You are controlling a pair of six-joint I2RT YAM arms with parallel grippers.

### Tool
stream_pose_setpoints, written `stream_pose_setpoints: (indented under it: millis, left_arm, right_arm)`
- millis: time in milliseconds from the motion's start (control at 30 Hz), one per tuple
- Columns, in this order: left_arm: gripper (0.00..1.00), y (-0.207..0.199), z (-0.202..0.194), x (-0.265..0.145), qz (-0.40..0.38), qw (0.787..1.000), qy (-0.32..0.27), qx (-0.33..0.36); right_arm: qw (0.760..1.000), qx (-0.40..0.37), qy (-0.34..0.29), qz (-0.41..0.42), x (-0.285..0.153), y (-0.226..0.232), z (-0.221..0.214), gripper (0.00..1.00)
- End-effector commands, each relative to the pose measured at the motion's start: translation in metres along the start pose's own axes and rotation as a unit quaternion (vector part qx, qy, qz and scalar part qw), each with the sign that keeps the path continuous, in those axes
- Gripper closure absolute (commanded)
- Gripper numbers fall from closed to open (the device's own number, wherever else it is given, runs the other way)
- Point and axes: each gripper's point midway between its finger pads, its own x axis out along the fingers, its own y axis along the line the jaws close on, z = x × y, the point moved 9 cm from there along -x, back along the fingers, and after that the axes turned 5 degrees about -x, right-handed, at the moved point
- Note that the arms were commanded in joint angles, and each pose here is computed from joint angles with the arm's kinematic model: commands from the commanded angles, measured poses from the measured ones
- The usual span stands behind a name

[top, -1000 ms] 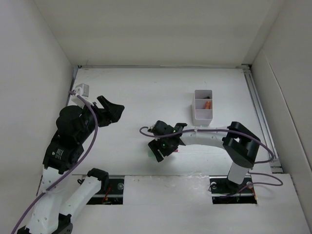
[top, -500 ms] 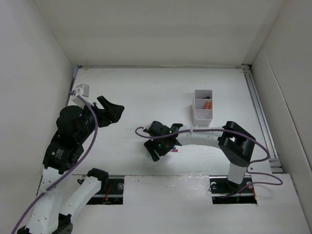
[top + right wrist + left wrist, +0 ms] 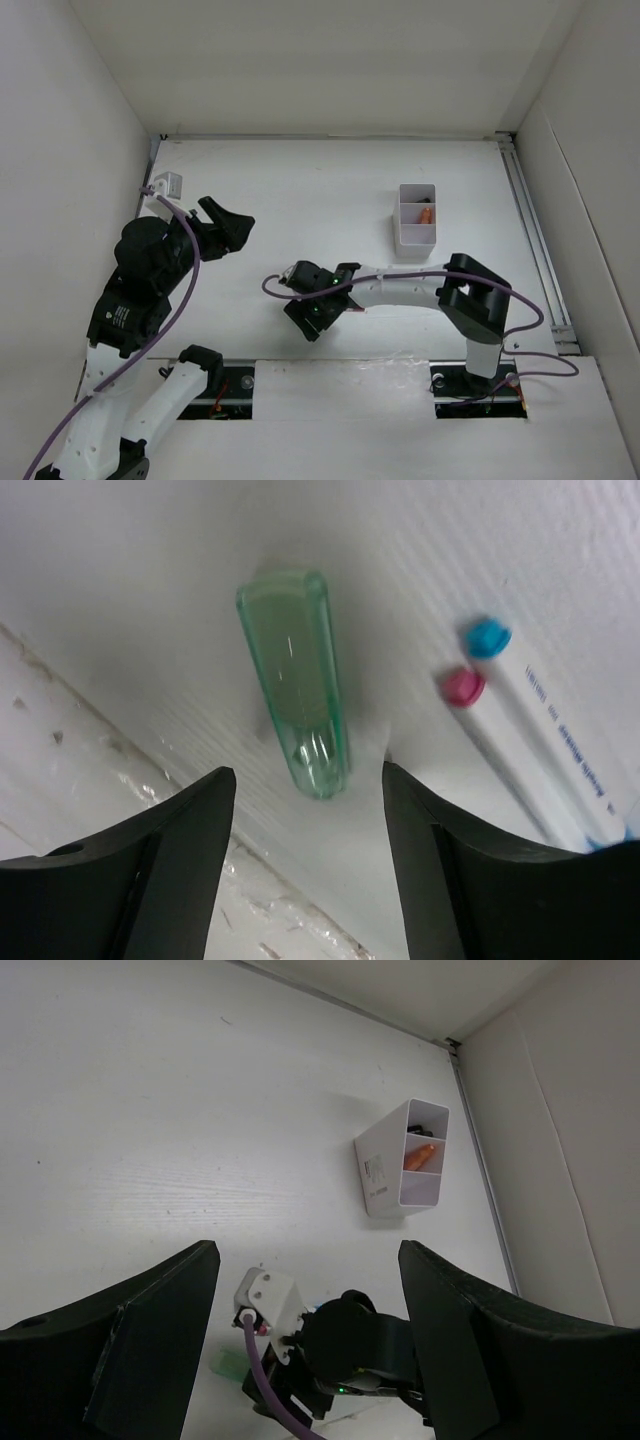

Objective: Sort the stationery into containers
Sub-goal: Pick up the stationery from the center of the board.

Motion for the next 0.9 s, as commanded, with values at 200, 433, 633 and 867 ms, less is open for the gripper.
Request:
stream_pose_setpoints:
  millis: [200,433,633,867]
  left_arm:
    - [0.30,-0.012,0.014,-0.011,-0.019,0.999,-0.029,0.003]
    - [0.30,-0.013,0.018,-0.018,-0.013,0.999,-0.036,0.007]
    - [0.30,-0.013,0.019,-0.018,-0.010,0.999,-0.041,0.007]
    - [0.30,-0.014,0.019,-0.021,-0.013,0.999,-0.044,0.007]
  right_arm:
    - [0.997,-0.027,-0.055,-0.043,0.005,0.000,0.042,0.31]
    - [0.996,-0.017,-0.075,-0.036,0.026,0.003,0.059,0.37]
    - [0.996,-0.011,-0.076,-0.041,0.032,0.003,0.060,0.46]
    - [0.995,0.001,-0.089,-0.041,0.028,0.004,0.064,0.77]
